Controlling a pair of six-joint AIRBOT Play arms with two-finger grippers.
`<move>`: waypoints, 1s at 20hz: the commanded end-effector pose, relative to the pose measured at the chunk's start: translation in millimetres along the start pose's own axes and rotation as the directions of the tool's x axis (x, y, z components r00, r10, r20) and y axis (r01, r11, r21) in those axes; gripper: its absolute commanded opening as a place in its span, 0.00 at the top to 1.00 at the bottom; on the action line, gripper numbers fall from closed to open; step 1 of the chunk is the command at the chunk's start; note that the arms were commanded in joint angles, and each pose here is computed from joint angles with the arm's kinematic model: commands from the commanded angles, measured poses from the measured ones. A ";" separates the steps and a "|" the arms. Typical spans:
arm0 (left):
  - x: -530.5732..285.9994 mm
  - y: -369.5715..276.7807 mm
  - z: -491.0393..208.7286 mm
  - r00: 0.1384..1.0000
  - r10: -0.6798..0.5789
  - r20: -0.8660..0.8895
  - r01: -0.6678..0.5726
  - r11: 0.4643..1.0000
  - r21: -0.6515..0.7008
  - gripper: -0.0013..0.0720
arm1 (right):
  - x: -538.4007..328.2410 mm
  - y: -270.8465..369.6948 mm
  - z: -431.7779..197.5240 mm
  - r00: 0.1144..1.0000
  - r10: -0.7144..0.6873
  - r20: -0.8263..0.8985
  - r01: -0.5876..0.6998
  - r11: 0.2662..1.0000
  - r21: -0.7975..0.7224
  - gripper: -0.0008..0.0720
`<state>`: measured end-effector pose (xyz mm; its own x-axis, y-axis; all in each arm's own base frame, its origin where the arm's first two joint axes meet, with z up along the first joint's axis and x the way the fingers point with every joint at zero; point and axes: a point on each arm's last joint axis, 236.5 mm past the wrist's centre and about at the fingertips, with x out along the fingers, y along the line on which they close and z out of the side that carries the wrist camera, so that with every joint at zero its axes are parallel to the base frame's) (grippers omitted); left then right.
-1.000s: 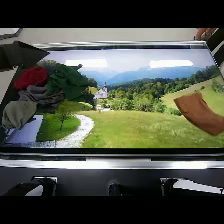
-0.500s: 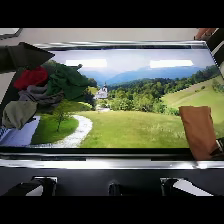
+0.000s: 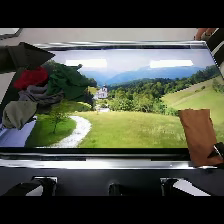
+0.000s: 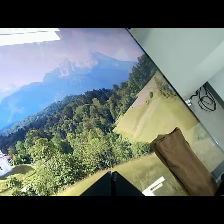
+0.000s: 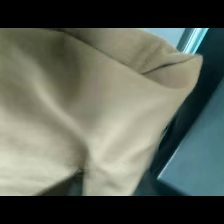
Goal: Fold the shirts.
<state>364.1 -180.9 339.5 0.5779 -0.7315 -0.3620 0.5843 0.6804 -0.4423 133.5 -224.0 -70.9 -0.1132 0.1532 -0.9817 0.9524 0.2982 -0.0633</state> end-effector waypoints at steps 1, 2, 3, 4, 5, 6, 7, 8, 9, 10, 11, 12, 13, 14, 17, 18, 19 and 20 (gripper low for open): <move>-0.2 -0.1 0.4 1.000 0.000 0.002 0.000 1.000 0.000 0.94 | -18.8 -3.0 12.8 0.999 -0.014 0.043 0.018 0.995 -0.102 0.22; -0.4 -0.1 1.3 1.000 0.001 0.006 -0.001 1.000 0.000 0.94 | -36.4 -2.4 22.1 0.997 -0.012 0.076 0.021 0.992 -0.122 0.22; -0.3 0.9 4.5 1.000 0.004 0.019 -0.004 1.000 0.000 0.94 | -59.3 -0.1 35.0 0.992 -0.001 0.128 0.017 0.992 -0.125 0.22; -0.6 3.1 11.9 0.999 0.014 0.050 -0.014 1.000 0.001 0.94 | -90.6 6.2 55.1 0.975 0.029 0.219 -0.001 0.992 -0.124 0.22; -1.7 8.9 25.1 0.994 0.038 0.106 -0.039 0.999 0.003 0.94 | -135.4 23.2 81.1 0.930 0.106 0.353 -0.060 0.989 -0.139 0.22; -2.8 18.8 38.3 0.984 0.082 0.161 -0.085 0.996 0.015 0.95 | -185.9 49.0 100.4 0.853 0.216 0.476 -0.131 0.970 -0.206 0.23; -1.3 38.3 43.8 0.969 0.176 0.175 -0.191 0.979 0.073 0.95 | -243.6 83.4 109.1 0.742 0.337 0.580 -0.161 0.929 -0.335 0.23; 3.7 65.8 38.9 0.942 0.306 0.139 -0.325 0.935 0.142 0.95 | -295.3 119.9 104.9 0.630 0.430 0.647 -0.131 0.880 -0.457 0.23; 10.4 102.4 29.5 0.881 0.464 0.090 -0.472 0.859 0.199 0.95 | -328.1 155.4 89.0 0.557 0.498 0.665 -0.084 0.830 -0.551 0.23; 17.4 134.2 17.6 0.805 0.591 0.046 -0.580 0.768 0.271 0.95 | -344.1 193.1 63.3 0.524 0.560 0.642 -0.046 0.771 -0.635 0.23; 25.1 165.4 -0.6 0.714 0.700 -0.019 -0.653 0.675 0.344 0.94 | -342.9 233.8 28.8 0.530 0.616 0.583 -0.028 0.700 -0.714 0.23; 35.8 188.1 -27.3 0.646 0.755 -0.115 -0.676 0.636 0.372 0.89 | -319.1 265.8 -9.7 0.599 0.625 0.500 -0.015 0.633 -0.774 0.23; 45.5 200.5 -62.1 0.604 0.757 -0.247 -0.668 0.651 0.360 0.51 | -285.9 286.2 -38.9 0.681 0.587 0.439 0.028 0.578 -0.816 0.21; 45.4 209.9 -108.3 0.523 0.741 -0.422 -0.686 0.660 0.308 0.00 | -245.2 295.3 -64.5 0.776 0.502 0.382 0.078 0.524 -0.848 0.20; 40.0 220.7 -212.8 0.366 0.622 -0.692 -0.688 0.681 0.249 0.01 | -152.8 301.8 -133.0 0.944 0.295 0.149 -0.006 0.467 -0.884 0.20; 46.2 217.9 -232.4 0.389 0.591 -0.707 -0.678 0.703 0.215 0.01 | -137.0 300.8 -145.2 0.963 0.248 0.102 -0.028 0.472 -0.881 0.20; 53.4 214.9 -244.2 0.431 0.573 -0.697 -0.682 0.713 0.165 0.01 | -126.8 299.4 -151.8 0.974 0.212 0.082 -0.032 0.485 -0.874 0.20; 57.9 214.1 -246.6 0.468 0.576 -0.670 -0.696 0.708 0.122 0.01 | -121.4 299.2 -154.8 0.978 0.192 0.076 -0.027 0.484 -0.875 0.21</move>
<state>405.6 -86.3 60.5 0.2857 0.0330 -0.9578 0.1644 0.9829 0.0829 408.8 -51.3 87.6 0.2617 0.0730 -0.9624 0.2327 0.9629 0.1363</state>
